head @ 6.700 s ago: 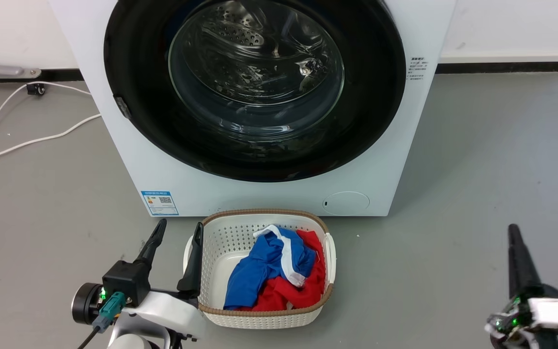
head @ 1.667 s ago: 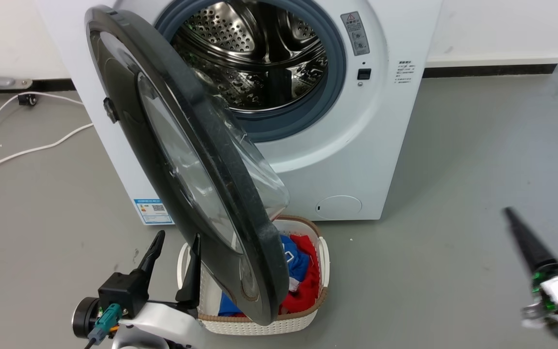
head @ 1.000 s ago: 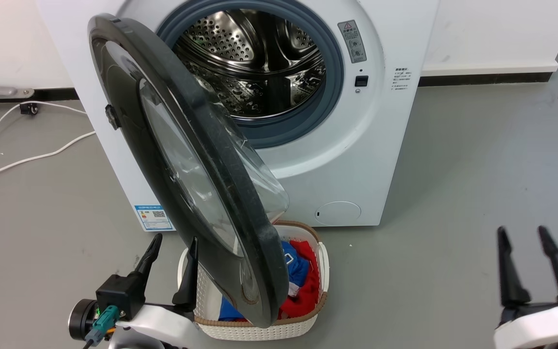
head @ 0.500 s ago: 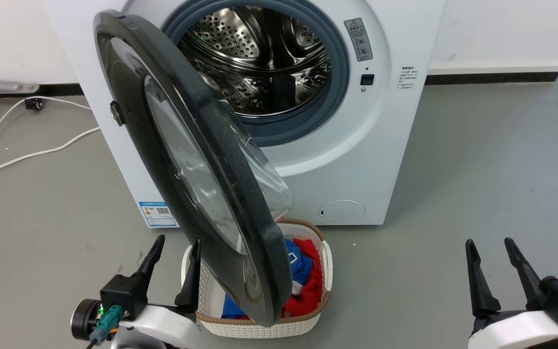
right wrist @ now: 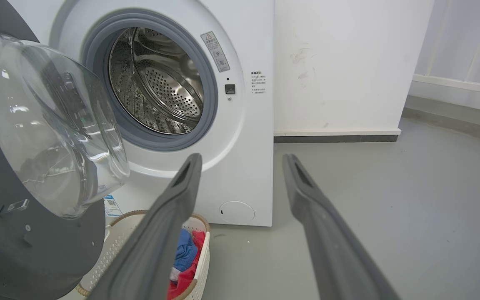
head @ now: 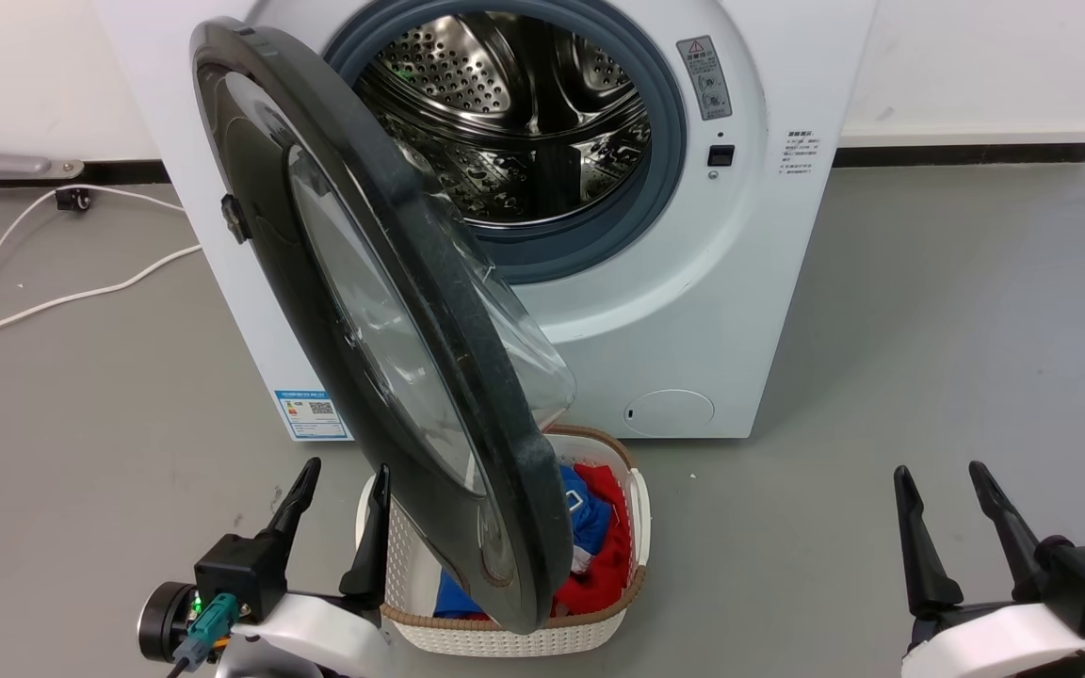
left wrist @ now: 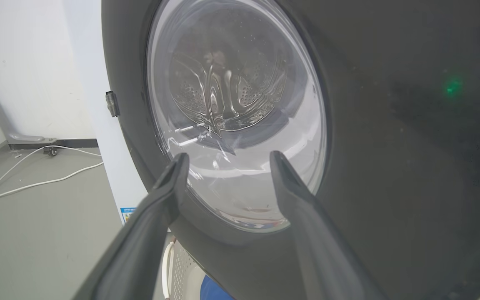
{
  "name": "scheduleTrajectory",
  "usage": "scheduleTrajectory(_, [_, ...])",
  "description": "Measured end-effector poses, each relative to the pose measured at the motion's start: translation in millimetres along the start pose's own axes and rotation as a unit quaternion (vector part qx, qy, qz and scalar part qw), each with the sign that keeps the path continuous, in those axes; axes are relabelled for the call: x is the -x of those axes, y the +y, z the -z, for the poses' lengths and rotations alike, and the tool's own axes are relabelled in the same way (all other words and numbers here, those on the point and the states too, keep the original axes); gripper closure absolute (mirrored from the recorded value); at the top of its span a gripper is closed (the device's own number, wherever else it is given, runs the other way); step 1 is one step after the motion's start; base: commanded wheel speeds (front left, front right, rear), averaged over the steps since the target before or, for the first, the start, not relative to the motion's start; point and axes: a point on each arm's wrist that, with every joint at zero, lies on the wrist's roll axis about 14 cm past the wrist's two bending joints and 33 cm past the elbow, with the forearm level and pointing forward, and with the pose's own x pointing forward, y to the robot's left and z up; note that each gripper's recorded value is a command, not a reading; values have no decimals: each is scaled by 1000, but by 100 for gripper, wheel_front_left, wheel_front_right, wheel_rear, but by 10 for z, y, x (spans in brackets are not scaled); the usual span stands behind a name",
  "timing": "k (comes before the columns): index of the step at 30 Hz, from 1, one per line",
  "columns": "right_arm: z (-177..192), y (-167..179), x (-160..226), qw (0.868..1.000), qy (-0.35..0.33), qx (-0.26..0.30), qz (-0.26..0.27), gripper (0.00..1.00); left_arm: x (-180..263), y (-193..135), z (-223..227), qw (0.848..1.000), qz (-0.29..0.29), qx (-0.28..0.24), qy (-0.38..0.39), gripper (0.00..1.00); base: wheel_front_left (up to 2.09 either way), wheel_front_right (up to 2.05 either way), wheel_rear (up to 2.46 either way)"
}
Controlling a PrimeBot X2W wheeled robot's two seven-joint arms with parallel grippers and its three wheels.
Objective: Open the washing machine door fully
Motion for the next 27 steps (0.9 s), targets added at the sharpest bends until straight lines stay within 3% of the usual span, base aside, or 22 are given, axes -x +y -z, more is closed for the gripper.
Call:
scheduleTrajectory(3, [11,1,3,1000,3,2,0,0,-4,-3,1,1000,1,-2,0,0,0,0,0])
scheduleTrajectory(4, [21,4,4,1000,6,3,-1,0,-3,-3,8,1000,1,-1,1,64,0,0,0])
scheduleTrajectory(5, [23,6,4,1000,6,4,-1,0,-3,-1,12,1000,1,-1,2,90,0,0,0])
scheduleTrajectory(6, [28,7,3,1000,7,8,-2,0,-4,1,17,1000,0,0,3,100,0,0,0])
scheduleTrajectory(12, [39,7,-3,1000,9,12,-2,0,-16,53,-12,1000,-8,2,-2,100,0,0,0])
scheduleTrajectory(16, [35,8,-13,1000,9,13,-2,0,-101,112,-298,999,-20,2,-47,100,0,0,0])
scheduleTrajectory(21, [27,26,-25,1000,7,15,-5,0,-190,100,-807,992,-23,-6,-124,100,0,0,0])
scheduleTrajectory(27, [18,44,-39,1000,6,14,-7,0,-210,-71,-1608,971,-5,-45,-233,100,0,0,0])
